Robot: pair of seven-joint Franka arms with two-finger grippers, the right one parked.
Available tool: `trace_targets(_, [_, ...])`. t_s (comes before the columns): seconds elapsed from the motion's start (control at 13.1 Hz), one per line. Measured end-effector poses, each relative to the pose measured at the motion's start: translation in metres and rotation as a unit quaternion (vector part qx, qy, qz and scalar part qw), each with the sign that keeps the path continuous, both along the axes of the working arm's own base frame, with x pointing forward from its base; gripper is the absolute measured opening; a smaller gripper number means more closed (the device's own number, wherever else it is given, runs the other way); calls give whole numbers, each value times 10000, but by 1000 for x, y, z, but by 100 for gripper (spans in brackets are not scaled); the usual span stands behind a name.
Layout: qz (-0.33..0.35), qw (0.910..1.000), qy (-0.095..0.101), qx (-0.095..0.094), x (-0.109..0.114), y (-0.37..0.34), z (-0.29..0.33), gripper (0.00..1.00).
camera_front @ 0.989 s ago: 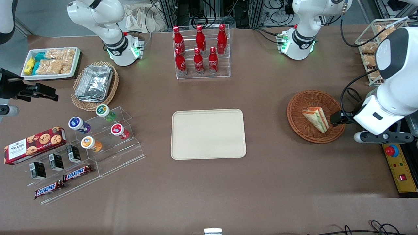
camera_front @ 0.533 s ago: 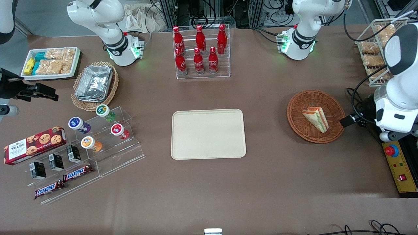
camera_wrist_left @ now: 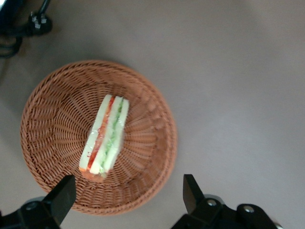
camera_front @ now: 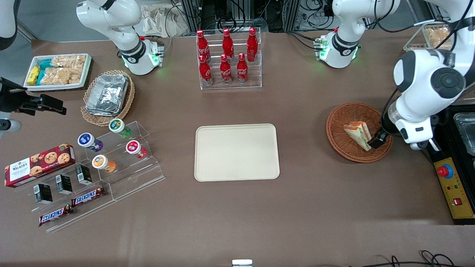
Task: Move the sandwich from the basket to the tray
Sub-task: 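Lower the left gripper over the wrapped sandwich in the wicker basket, then close the left gripper on the sandwich and lift it from the basket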
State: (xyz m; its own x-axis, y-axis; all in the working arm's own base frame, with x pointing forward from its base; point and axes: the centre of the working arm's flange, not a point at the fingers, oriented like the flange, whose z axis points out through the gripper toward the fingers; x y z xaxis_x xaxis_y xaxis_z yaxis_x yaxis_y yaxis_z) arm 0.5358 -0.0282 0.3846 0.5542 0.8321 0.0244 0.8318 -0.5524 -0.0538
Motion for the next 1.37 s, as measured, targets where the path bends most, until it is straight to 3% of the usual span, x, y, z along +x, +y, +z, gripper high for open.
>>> trace_targets(0.3, [180, 9992, 363, 8, -23, 20, -43, 100])
trace_targets(0.91, [50, 9996, 293, -31, -47, 13, -105, 100])
trace_targets(1.37, [-218, 9983, 509, 155, -67, 14, -131, 96])
